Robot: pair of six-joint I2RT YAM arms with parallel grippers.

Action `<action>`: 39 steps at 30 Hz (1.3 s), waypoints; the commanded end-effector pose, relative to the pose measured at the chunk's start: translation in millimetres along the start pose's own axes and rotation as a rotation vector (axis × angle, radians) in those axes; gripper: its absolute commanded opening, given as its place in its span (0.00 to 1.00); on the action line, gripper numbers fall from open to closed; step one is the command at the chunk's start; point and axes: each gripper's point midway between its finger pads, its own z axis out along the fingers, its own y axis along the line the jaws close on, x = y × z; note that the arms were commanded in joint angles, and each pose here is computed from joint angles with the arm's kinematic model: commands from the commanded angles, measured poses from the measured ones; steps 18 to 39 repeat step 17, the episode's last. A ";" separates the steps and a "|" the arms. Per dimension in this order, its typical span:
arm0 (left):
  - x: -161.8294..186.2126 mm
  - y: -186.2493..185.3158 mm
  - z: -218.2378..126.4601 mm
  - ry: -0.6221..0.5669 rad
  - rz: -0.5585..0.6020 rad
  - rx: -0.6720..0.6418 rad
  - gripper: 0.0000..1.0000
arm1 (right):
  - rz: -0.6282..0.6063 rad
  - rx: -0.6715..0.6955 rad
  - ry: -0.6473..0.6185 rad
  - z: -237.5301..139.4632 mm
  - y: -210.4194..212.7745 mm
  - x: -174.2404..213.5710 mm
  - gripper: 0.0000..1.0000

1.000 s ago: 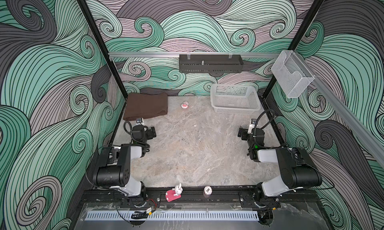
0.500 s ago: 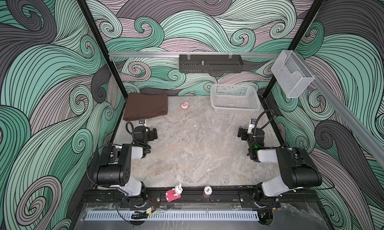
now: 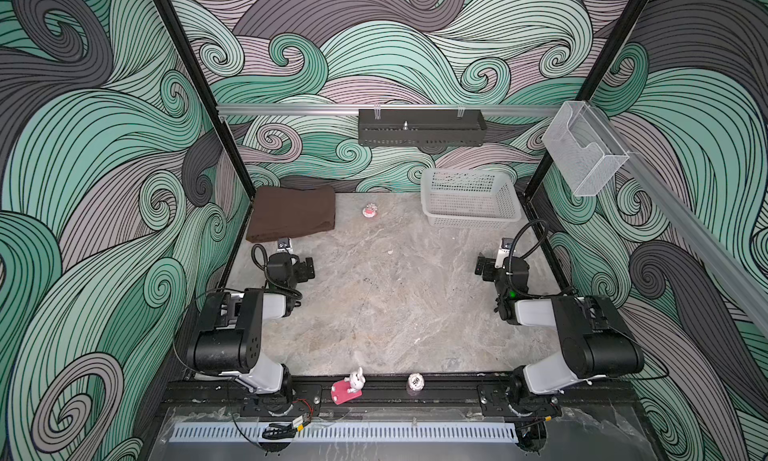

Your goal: Fold and stack the trousers

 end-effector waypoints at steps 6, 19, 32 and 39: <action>-19.5 2.5 -1.3 -0.048 0.001 -0.012 0.99 | -0.003 -0.006 -0.023 1.3 1.2 -6.8 0.99; -19.4 2.7 -1.5 -0.048 0.001 -0.013 0.99 | -0.005 -0.007 -0.027 0.1 2.0 -7.7 0.99; -19.4 2.7 -1.5 -0.048 0.001 -0.013 0.99 | -0.005 -0.007 -0.027 0.1 2.0 -7.7 0.99; -19.4 2.7 -1.5 -0.048 0.001 -0.013 0.99 | -0.005 -0.007 -0.027 0.1 2.0 -7.7 0.99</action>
